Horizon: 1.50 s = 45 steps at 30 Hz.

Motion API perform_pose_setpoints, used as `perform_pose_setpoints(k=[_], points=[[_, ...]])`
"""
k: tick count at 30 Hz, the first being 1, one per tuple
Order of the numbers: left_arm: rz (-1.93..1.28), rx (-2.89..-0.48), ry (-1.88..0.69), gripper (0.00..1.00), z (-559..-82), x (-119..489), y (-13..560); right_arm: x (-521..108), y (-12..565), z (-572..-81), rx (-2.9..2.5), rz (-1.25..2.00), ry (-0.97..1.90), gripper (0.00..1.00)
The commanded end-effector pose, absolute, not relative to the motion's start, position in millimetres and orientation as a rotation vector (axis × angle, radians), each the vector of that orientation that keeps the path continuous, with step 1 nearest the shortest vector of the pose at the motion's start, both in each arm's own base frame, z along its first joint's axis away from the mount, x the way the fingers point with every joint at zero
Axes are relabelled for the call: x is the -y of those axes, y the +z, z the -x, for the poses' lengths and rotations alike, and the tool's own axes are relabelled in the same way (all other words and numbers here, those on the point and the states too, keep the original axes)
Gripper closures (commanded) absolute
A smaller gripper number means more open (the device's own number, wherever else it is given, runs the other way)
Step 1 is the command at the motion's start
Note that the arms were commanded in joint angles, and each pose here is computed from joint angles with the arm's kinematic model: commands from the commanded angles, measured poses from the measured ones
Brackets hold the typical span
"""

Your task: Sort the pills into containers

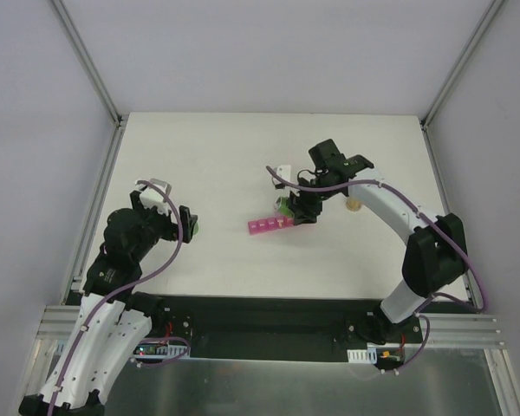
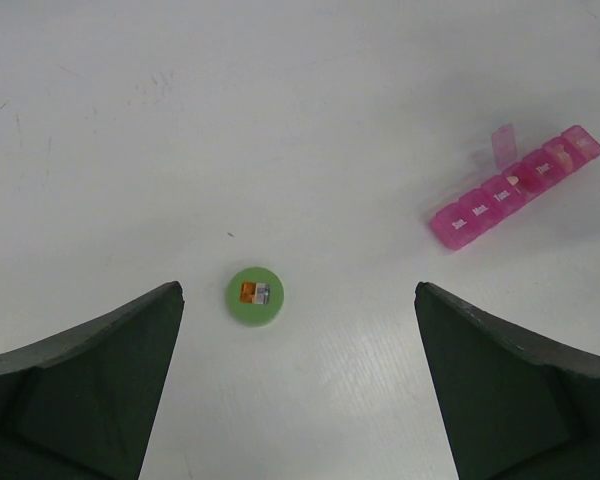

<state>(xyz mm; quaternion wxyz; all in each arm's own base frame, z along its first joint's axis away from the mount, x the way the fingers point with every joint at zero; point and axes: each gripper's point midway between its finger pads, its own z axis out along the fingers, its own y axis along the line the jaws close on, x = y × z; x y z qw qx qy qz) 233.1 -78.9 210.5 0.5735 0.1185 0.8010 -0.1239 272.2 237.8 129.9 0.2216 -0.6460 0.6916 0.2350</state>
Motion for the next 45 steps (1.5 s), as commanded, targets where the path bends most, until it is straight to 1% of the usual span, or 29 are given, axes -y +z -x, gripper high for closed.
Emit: perform_pose_setpoints(k=[1,5,6,8,13,17,21,27,28,29,31,32,36,39,45], points=[[-0.352,-1.788,-0.375,0.01,-232,95,226,-263,174,-271,-1.733,1.639,0.831,0.90],[-0.399,-1.704,-0.472,0.01,-226,111,241,-276,198,-263,-1.611,1.564,0.946,0.90],[-0.401,-1.681,-0.545,0.01,-223,121,246,-277,198,-260,-1.602,1.555,0.965,0.90],[-0.410,-1.647,-0.599,0.01,-220,128,253,-282,211,-257,-1.557,1.521,1.000,0.90],[-0.403,-1.600,-0.834,0.01,-207,154,279,-289,232,-248,-1.503,1.437,1.081,0.90],[-0.372,-1.507,-1.017,0.01,-196,170,306,-296,250,-247,-1.450,1.352,1.138,0.90],[-0.367,-1.429,-1.112,0.01,-190,177,320,-300,261,-241,-1.464,1.276,1.226,0.90],[-0.367,-1.358,-1.180,0.01,-193,192,341,-306,289,-238,-1.394,1.171,1.311,0.90],[-0.400,-1.360,-1.219,0.01,-188,205,341,-308,298,-238,-1.381,1.144,1.334,0.90],[-0.395,-1.329,-1.183,0.01,-193,208,352,-308,301,-237,-1.378,1.130,1.352,0.90],[-0.430,-1.326,-1.179,0.01,-194,226,355,-310,316,-234,-1.315,1.113,1.375,0.90],[-0.480,-1.292,-1.193,0.01,-186,239,365,-310,320,-231,-1.331,1.084,1.414,0.90],[-0.421,-1.286,-1.182,0.01,-204,259,380,-308,329,-224,-1.292,1.091,1.414,0.90],[-0.374,-1.304,-1.182,0.01,-220,270,377,-306,328,-220,-1.279,1.100,1.408,0.90],[-0.321,-1.322,-1.172,0.01,-236,284,381,-304,329,-213,-1.257,1.123,1.409,0.90]])
